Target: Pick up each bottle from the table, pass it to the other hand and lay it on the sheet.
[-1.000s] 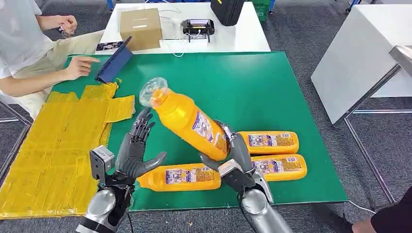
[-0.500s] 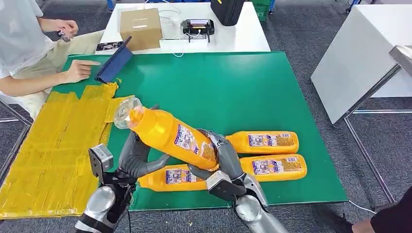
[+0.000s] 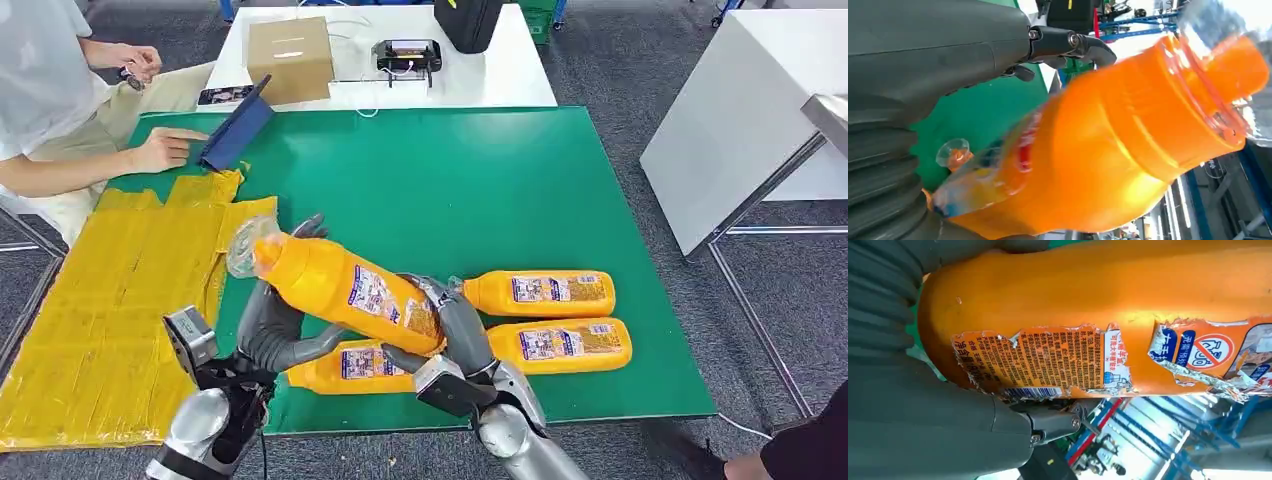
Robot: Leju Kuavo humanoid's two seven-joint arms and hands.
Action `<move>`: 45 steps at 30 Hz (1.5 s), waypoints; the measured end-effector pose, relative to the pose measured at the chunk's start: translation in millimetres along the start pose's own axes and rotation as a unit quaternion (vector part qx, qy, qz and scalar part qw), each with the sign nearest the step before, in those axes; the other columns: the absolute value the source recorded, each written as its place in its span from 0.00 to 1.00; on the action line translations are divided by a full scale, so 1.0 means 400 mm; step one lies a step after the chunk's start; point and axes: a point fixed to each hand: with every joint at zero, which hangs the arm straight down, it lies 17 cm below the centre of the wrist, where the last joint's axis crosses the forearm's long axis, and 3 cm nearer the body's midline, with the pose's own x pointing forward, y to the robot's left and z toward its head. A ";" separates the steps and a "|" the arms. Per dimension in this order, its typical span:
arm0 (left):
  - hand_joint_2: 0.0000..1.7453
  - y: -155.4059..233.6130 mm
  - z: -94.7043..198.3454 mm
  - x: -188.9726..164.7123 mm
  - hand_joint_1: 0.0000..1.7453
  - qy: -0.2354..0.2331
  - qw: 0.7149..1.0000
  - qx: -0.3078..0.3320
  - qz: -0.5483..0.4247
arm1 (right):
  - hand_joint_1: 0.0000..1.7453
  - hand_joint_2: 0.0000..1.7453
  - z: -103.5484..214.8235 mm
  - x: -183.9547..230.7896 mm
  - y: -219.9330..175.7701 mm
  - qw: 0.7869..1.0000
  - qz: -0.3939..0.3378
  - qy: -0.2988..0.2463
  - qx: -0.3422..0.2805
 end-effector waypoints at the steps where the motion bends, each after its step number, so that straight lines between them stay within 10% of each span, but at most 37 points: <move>1: 1.00 0.001 0.003 -0.001 0.00 0.000 1.000 0.001 0.000 | 1.00 1.00 -0.001 -0.001 -0.010 1.000 0.001 0.001 -0.008; 12: 1.00 -0.003 0.018 0.002 0.00 -0.003 1.000 -0.002 0.014 | 1.00 1.00 -0.007 -0.014 -0.058 0.999 0.012 0.009 -0.030; 36: 1.00 -0.001 0.017 0.003 0.00 -0.001 1.000 -0.006 0.022 | 1.00 1.00 -0.017 0.020 0.165 0.989 0.096 -0.025 0.108; 37: 1.00 -0.002 0.017 0.003 0.07 -0.001 1.000 -0.006 0.024 | 1.00 1.00 -0.019 0.020 0.169 0.988 0.101 -0.026 0.112; 38: 1.00 -0.002 0.017 0.004 1.00 -0.001 1.000 -0.007 0.025 | 1.00 1.00 -0.021 0.019 0.175 0.987 0.110 -0.028 0.117; 45: 1.00 0.012 0.013 0.001 1.00 0.000 1.000 0.007 0.014 | 1.00 1.00 -0.026 0.018 0.187 0.985 0.122 -0.032 0.122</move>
